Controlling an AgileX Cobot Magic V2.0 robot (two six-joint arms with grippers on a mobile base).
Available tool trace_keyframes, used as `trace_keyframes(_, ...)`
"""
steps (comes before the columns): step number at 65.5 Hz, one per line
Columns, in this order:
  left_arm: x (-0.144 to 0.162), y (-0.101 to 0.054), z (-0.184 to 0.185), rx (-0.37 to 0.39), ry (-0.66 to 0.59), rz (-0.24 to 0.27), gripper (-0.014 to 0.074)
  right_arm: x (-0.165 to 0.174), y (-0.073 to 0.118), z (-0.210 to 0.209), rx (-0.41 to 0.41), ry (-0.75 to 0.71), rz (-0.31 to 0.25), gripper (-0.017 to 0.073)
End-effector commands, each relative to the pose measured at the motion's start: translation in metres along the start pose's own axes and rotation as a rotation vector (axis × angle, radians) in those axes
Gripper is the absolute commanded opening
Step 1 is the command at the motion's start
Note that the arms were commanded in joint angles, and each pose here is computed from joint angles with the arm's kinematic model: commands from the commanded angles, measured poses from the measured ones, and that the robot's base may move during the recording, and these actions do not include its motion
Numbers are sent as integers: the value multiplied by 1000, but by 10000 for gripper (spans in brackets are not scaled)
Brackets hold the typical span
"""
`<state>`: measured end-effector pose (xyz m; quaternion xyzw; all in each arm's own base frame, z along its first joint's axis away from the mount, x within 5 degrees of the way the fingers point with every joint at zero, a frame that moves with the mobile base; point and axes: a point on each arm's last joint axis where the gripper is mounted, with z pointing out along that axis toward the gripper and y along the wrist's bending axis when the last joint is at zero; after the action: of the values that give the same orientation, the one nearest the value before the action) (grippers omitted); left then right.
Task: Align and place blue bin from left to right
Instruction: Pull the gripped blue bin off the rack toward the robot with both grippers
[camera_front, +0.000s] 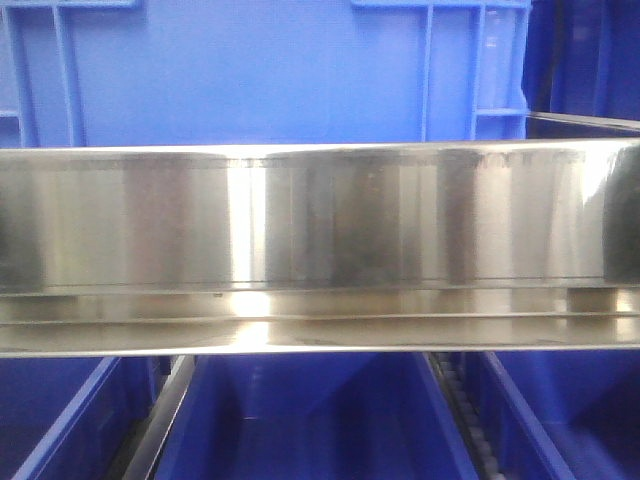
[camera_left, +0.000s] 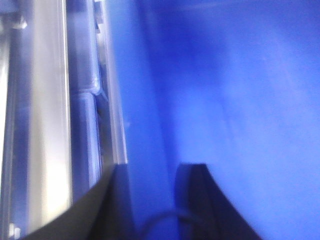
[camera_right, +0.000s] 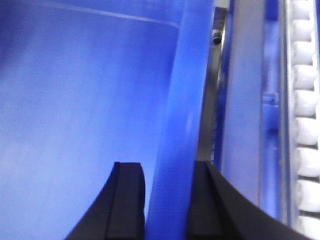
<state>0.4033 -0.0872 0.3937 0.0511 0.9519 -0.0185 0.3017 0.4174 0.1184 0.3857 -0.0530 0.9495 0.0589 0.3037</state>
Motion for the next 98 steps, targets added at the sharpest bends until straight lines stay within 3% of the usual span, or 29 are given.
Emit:
trace_keyframes(1,-1,-13,-5,106,-15,-20,-111,0,7,-5,-43,-11,-3,-55)
trace_keyframes(26,-1,-17,-26,181,-47,-47,-111,-2,7,-33,-63,-63,1,-68)
trace_keyframes(72,9,-21,-135,364,-276,-81,-111,0,12,-132,-196,-310,26,-68)
trace_keyframes(98,7,-19,-139,341,-316,-79,-111,2,11,-148,-204,-348,26,-68)
